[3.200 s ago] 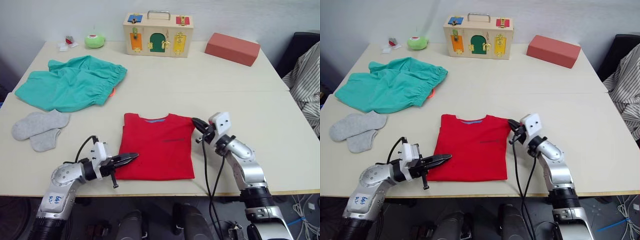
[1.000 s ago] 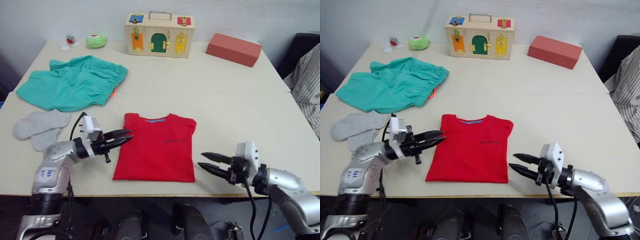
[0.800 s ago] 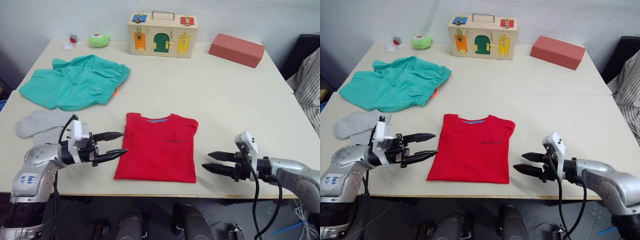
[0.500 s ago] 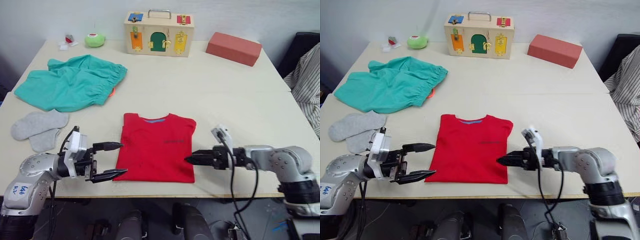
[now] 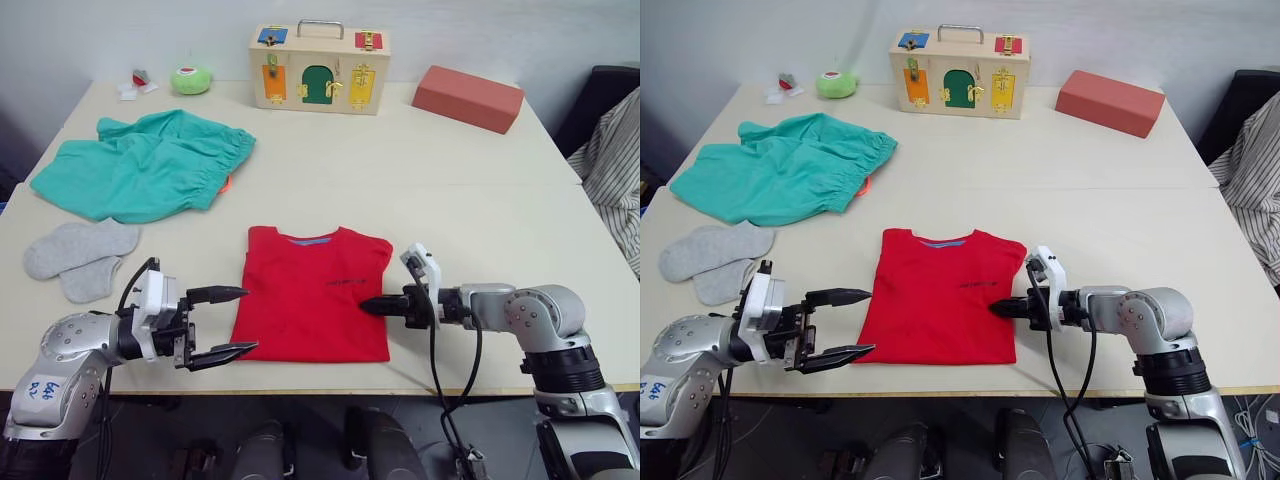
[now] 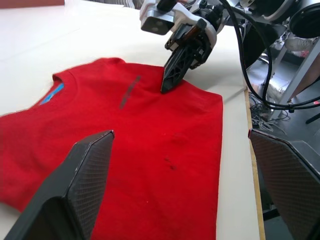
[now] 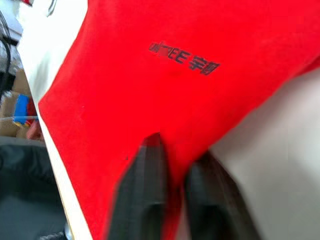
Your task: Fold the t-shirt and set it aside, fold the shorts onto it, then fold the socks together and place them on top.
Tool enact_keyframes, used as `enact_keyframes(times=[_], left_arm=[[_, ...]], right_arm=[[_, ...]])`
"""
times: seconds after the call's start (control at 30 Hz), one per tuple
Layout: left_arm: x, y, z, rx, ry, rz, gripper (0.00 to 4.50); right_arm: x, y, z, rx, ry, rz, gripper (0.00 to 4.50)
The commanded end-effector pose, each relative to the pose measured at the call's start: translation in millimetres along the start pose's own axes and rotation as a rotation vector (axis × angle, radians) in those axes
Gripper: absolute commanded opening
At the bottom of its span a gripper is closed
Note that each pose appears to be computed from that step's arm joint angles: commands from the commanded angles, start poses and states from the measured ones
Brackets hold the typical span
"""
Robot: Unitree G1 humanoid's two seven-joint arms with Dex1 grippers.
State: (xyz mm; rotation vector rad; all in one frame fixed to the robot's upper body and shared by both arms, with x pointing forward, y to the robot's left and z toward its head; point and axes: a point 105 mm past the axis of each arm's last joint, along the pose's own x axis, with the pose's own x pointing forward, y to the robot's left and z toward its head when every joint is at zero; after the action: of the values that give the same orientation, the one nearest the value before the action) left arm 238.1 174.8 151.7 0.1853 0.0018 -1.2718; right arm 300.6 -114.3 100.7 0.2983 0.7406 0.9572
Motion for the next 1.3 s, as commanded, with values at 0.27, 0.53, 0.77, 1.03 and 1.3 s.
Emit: enact_keyframes(times=[0.27, 0.53, 0.77, 1.03, 1.3], left_arm=[[18, 6, 16, -0.052, -0.151, -0.042, 4.50], [24, 6, 25, 0.005, -0.180, -0.094, 4.50], [24, 3, 26, 0.003, -0.177, -0.099, 4.50], [21, 3, 26, 0.011, -0.155, -0.097, 4.50], [10, 18, 30, -0.010, -0.146, -0.012, 4.50]], right_arm=[[-120, -70, -26, 0.019, -0.003, -0.387, 0.01], [-256, -126, -36, -0.047, 0.061, -0.740, 0.01], [-286, -152, -34, -0.158, 0.130, -0.882, 0.01], [-285, -166, -30, -0.149, 0.078, -0.936, 0.01], [-306, -145, -16, -0.219, 0.023, -0.881, 1.78]])
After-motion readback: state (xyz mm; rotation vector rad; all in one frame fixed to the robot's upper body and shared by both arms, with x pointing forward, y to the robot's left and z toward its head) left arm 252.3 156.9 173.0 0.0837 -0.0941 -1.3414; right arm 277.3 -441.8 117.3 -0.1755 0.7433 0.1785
